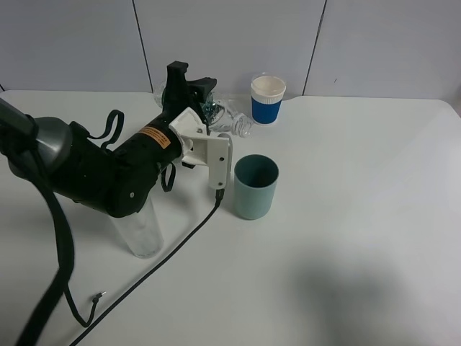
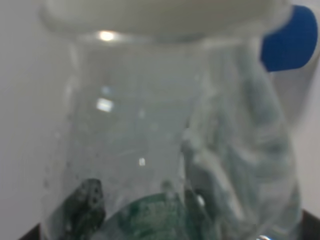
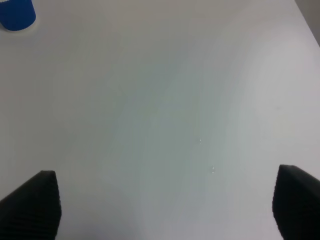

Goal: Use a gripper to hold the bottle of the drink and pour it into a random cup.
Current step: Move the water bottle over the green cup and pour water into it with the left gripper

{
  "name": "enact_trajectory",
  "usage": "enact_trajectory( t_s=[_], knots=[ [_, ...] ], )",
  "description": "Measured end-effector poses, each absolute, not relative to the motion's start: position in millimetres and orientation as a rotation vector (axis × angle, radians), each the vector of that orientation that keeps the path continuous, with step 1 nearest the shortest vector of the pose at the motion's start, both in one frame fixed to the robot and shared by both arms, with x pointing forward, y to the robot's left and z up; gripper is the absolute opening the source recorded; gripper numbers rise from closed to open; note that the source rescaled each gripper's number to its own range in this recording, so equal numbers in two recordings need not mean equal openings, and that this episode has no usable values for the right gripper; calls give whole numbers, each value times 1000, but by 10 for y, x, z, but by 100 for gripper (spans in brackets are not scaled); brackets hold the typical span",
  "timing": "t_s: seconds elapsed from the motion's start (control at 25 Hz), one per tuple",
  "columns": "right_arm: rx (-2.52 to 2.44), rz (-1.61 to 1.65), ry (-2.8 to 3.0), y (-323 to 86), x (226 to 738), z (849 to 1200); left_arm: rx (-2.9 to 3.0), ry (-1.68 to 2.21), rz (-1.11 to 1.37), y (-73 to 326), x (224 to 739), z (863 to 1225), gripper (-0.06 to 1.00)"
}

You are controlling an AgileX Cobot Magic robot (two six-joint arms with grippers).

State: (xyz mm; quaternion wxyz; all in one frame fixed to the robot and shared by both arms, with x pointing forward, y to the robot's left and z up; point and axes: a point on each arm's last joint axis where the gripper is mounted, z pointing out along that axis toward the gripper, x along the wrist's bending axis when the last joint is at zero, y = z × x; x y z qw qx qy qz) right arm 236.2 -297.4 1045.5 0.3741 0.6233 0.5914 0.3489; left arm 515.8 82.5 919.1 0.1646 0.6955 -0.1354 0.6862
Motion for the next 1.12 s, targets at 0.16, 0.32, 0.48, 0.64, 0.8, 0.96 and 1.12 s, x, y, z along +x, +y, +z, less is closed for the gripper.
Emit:
enact_trajectory(
  t_s=[0.16, 0.32, 0.48, 0.64, 0.8, 0.96, 1.12],
  knots=[
    [1596, 893, 1514, -2974, 2362, 10455, 1980, -399, 1969, 826, 5159, 9195, 5],
    [1596, 893, 1514, -2974, 2362, 10455, 1982, -416, 1979, 826, 5159, 9196, 5],
    [1596, 893, 1514, -2974, 2362, 10455, 1982, -417, 1979, 826, 5159, 9196, 5],
    [1596, 893, 1514, -2974, 2362, 10455, 1982, -417, 1979, 826, 5159, 9196, 5],
    [1596, 893, 1514, -2974, 2362, 10455, 1980, -420, 1977, 815, 5150, 9196, 5],
    [1596, 893, 1514, -2974, 2362, 10455, 1974, -429, 1970, 785, 5126, 9196, 5],
    [1596, 893, 1514, -2974, 2362, 10455, 1973, -432, 1970, 780, 5122, 9196, 5]
  ],
)
